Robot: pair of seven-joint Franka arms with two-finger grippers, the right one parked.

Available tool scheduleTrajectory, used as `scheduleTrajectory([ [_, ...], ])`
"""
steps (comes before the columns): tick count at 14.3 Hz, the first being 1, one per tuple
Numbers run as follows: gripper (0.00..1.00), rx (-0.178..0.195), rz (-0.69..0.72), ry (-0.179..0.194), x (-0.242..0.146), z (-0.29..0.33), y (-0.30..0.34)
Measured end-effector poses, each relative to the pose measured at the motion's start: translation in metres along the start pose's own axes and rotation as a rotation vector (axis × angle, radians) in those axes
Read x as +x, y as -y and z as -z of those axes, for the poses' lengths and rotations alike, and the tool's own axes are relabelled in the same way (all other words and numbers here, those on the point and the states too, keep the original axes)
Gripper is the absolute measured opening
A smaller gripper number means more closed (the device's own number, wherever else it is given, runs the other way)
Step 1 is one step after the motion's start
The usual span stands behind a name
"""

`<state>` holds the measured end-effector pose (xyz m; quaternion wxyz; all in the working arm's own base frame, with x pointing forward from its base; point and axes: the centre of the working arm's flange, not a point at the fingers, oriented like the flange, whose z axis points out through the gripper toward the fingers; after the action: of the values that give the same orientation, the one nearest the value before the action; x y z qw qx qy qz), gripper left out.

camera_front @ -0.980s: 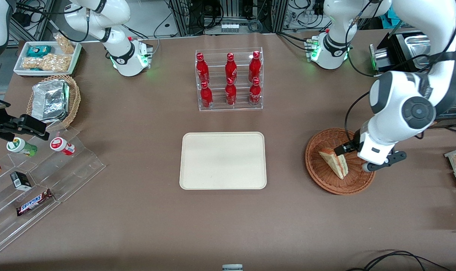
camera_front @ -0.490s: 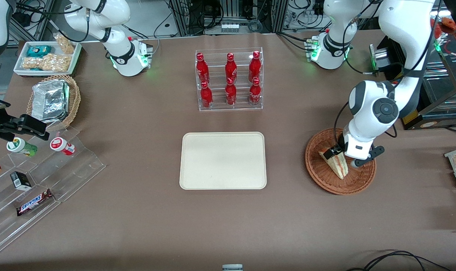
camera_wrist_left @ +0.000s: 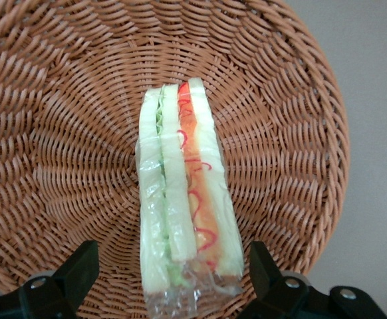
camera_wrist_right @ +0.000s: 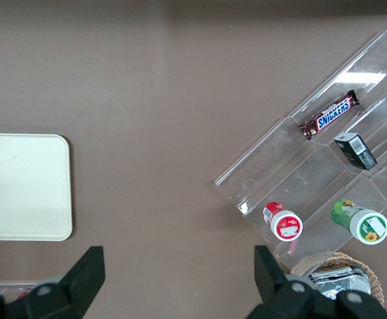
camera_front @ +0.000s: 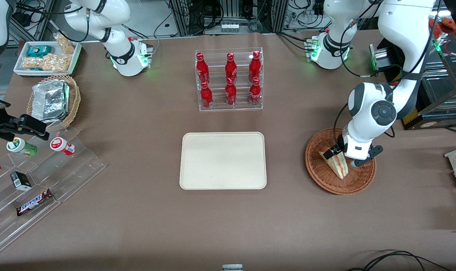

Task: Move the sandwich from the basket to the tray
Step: 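Close the left gripper on the wrapped sandwich and lift it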

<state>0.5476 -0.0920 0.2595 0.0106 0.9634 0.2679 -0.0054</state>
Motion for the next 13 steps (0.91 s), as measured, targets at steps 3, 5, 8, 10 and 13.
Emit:
scheduleTrajectory([
  [3,0.7,0.0,0.051,0.006,0.005,-0.008,-0.002],
  [5,0.49,-0.009,0.093,-0.003,0.011,-0.004,-0.006],
  [8,0.25,-0.026,0.109,-0.02,0.019,0.005,-0.012],
  [10,0.17,-0.029,0.109,-0.025,0.024,0.018,-0.017],
  [13,0.17,-0.023,0.062,-0.018,0.018,0.053,-0.045],
])
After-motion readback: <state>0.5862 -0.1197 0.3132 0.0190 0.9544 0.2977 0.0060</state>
